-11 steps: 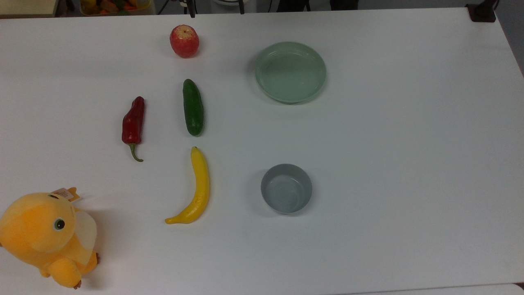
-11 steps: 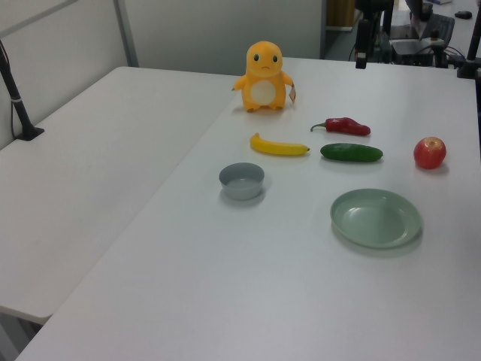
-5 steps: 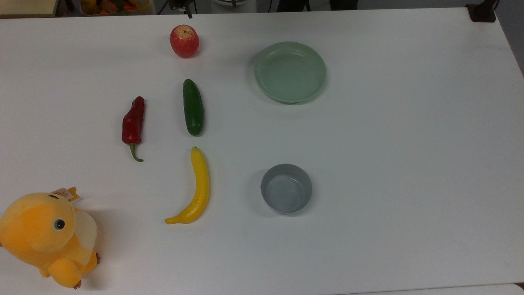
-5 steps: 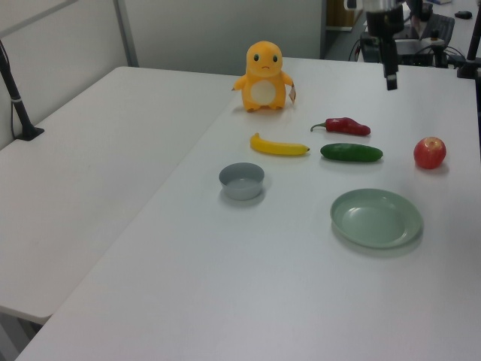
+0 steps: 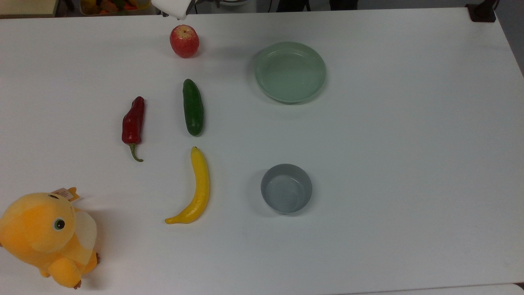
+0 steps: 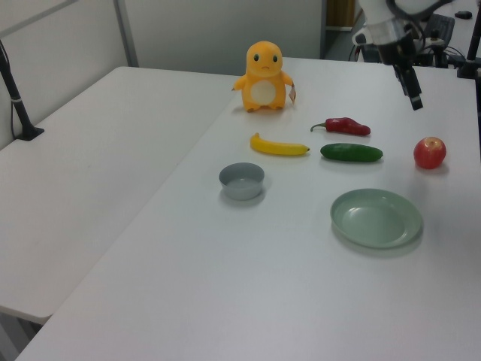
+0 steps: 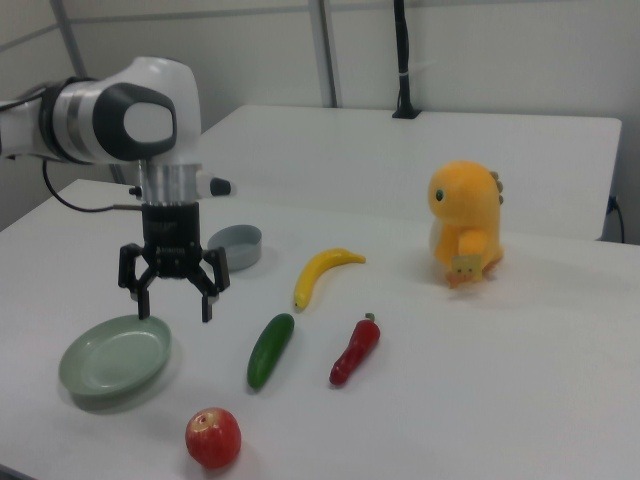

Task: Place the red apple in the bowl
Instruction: 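Move the open gripper down over the red apple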

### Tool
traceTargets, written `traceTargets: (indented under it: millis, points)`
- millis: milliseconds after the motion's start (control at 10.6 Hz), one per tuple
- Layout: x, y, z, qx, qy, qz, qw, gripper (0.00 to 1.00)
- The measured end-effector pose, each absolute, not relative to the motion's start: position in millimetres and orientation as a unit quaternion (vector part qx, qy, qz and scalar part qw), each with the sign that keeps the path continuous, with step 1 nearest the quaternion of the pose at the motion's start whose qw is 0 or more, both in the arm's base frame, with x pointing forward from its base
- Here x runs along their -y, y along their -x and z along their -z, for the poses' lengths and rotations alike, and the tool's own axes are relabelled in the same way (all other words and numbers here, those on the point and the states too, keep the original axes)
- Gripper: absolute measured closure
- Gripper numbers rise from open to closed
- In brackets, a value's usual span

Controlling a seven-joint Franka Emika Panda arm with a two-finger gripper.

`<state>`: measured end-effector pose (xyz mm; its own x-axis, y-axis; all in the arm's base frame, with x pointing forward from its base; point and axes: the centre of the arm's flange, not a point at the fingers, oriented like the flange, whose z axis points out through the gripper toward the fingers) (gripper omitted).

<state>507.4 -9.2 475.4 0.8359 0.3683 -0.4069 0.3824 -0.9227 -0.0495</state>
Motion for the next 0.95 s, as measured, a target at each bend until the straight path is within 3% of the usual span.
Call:
traceTargets:
  millis: [378,946]
  points:
    - [34.1,-483.6,-425.1,-0.202,-0.939,0.274,0.040,0.00]
    - [46.8,-466.4,-365.9,-0.223,-0.932,0.279,0.063,0.00]
